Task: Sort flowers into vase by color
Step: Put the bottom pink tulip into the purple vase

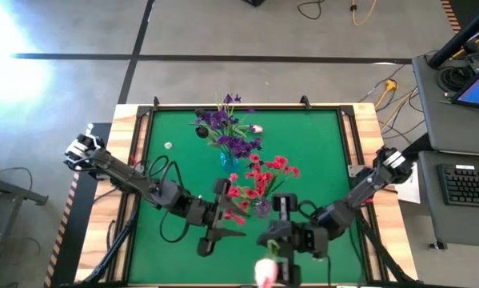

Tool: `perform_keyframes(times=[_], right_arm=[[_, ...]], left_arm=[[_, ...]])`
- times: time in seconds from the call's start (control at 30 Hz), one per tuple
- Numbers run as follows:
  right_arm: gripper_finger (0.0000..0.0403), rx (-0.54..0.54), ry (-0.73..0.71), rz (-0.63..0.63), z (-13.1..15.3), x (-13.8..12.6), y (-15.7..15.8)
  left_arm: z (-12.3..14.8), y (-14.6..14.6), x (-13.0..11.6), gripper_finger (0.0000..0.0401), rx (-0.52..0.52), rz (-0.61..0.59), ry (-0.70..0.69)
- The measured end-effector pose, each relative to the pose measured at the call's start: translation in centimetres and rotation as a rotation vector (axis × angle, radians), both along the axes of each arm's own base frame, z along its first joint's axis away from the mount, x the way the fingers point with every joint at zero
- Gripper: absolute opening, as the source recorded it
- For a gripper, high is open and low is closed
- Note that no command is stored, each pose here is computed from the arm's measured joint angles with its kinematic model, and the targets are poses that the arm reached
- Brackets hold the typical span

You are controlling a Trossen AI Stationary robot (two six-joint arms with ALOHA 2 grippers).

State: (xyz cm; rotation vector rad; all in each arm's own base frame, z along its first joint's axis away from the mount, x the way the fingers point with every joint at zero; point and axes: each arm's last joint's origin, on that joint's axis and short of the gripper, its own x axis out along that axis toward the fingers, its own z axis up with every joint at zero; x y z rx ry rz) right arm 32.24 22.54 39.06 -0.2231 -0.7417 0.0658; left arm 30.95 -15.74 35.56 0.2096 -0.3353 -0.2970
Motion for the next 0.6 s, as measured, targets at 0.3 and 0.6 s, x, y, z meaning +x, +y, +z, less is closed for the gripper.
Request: perform_keyframes(times=[0.3, 0.6], right_arm=[[0.0009, 0.023, 0.016, -0.13, 0.0, 2.4, -0.2], [0.0009, 0.039, 0.01, -0.13, 0.3, 2.8, -0.5]], left_arm=[[-0.3, -0.1, 0.3, 0.0185, -0.009, -0.006, -0.003], [-0.8, 0.7, 1.2, 0.0185, -0.024, 0.063, -0.005]])
